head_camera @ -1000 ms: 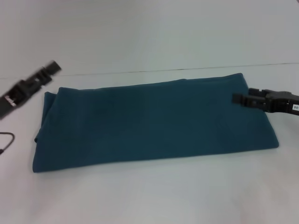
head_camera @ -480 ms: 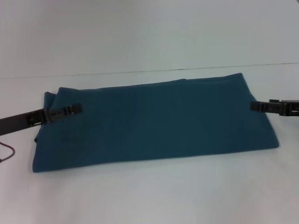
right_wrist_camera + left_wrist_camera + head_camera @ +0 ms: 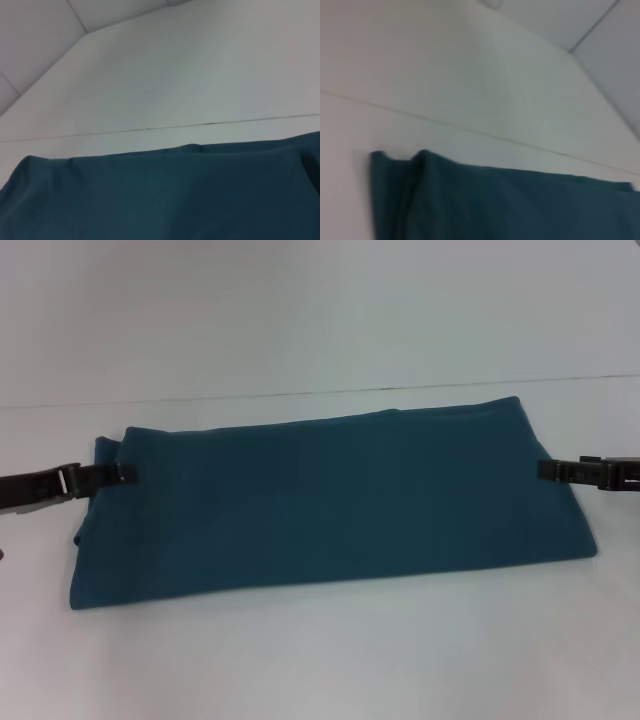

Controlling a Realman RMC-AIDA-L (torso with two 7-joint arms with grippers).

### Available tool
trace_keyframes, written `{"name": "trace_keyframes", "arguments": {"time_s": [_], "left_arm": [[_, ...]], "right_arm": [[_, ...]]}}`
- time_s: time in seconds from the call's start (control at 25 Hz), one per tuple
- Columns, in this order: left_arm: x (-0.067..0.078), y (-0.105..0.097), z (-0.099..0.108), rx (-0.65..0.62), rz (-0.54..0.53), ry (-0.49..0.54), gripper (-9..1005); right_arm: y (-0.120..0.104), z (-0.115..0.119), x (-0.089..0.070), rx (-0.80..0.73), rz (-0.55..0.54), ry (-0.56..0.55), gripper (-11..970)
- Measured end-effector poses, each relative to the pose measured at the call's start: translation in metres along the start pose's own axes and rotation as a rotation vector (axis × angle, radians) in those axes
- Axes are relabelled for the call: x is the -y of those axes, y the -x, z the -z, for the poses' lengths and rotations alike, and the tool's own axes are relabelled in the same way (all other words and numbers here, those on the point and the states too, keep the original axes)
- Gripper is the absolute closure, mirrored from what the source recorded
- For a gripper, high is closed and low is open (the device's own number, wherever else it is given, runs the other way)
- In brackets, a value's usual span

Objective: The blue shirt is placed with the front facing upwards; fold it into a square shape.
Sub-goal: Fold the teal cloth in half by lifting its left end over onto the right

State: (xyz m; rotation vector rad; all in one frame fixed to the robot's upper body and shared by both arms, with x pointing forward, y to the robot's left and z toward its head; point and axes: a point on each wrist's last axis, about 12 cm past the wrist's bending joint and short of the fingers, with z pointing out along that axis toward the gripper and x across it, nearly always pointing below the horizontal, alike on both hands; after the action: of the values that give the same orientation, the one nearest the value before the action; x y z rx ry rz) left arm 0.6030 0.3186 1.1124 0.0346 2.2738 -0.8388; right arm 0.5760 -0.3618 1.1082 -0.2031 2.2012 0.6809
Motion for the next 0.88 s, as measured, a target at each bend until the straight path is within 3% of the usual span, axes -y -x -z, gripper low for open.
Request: {"name": "trace_keyframes", "arguments": {"time_s": [0.32,0.6,0.88], "left_arm": [[0.001,0.004,-0.014,-0.001,0.016,0.084,151],[0.001,0.001,-0.025,-0.079,0.017,0.175,153],[0.006,0.003,-0.027,-0.102,0.015,0.16,153]], "right_arm": [[-0.002,-0.004,0.002,0.006,0.0,-0.025,44],[-0.002,-0.009,0.0,0.013,0.013,-0.033,45],[0.001,-0.013,-0.008,-0.037,0.07,0.015,45]]}}
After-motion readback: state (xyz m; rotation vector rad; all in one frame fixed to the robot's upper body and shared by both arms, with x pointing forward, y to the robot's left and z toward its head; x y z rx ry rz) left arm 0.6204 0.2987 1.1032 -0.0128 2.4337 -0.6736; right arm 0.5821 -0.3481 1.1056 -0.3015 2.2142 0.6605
